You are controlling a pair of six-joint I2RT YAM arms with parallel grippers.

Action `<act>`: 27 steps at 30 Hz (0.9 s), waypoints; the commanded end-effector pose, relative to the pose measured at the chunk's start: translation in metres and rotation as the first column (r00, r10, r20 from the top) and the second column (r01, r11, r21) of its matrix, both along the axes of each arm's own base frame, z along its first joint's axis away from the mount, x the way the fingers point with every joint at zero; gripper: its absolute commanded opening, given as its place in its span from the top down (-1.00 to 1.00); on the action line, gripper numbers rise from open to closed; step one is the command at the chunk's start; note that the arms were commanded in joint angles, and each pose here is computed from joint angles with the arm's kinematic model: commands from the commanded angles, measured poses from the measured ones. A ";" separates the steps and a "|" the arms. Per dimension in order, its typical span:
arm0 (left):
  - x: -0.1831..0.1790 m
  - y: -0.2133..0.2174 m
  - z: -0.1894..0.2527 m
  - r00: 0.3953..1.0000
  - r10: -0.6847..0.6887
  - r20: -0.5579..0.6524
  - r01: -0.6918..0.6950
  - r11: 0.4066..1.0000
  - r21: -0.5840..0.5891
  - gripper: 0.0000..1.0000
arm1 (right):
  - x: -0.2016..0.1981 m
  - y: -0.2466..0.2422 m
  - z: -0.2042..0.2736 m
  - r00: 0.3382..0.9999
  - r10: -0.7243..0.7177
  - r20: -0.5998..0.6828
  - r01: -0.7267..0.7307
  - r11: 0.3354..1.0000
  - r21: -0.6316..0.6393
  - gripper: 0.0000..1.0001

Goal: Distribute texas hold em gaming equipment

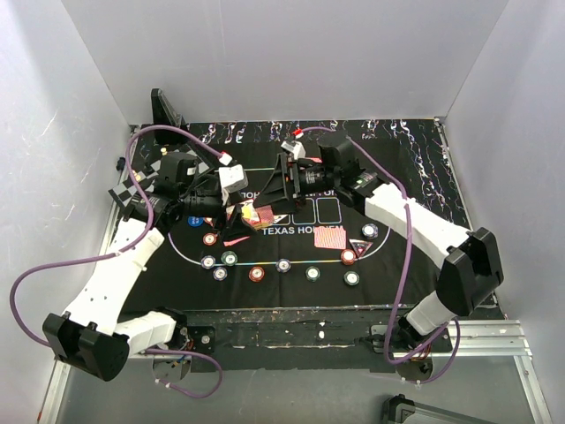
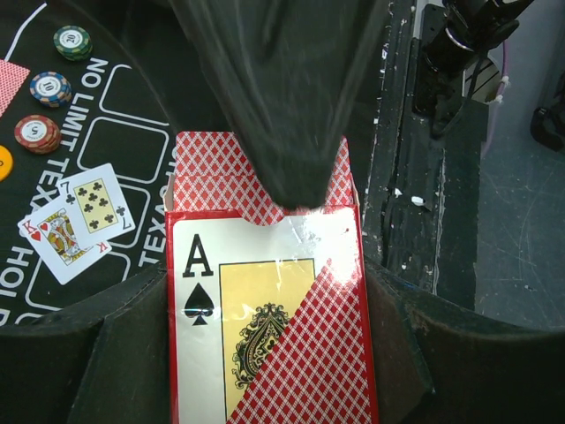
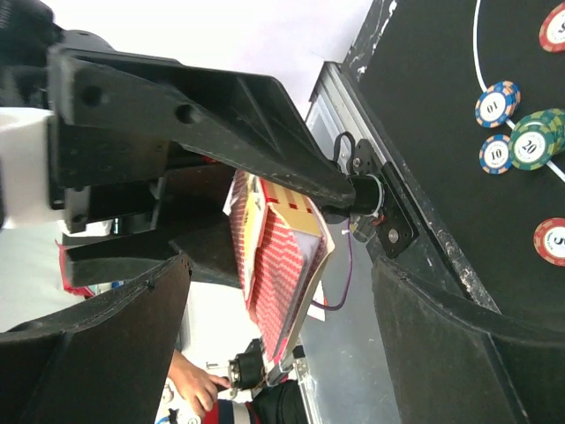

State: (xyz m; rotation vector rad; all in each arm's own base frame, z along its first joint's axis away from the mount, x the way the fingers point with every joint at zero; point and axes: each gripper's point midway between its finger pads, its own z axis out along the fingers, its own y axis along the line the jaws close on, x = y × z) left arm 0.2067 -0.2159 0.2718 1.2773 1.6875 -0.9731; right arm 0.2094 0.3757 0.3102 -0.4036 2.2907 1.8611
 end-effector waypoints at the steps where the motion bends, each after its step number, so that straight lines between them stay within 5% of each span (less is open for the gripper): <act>1: 0.011 -0.004 0.028 0.995 -0.009 0.104 0.013 0.999 -0.038 1.00 | -0.002 0.010 0.008 1.000 0.027 0.014 -0.028 0.999 0.038 -0.81; 8: 0.014 -0.005 0.032 0.994 -0.006 0.110 0.011 0.999 -0.046 1.00 | -0.003 0.011 -0.005 0.998 0.047 -0.033 -0.046 0.999 0.019 -0.81; 15: 0.013 -0.005 0.036 0.993 -0.003 0.115 0.009 0.998 -0.055 1.00 | 0.003 0.005 -0.015 0.998 0.037 -0.055 -0.036 0.999 0.005 -0.40; 27: 0.009 -0.006 0.037 0.994 -0.009 0.113 0.017 0.998 -0.065 1.00 | 0.007 -0.012 -0.023 0.997 -0.001 -0.072 0.000 1.000 -0.006 -0.18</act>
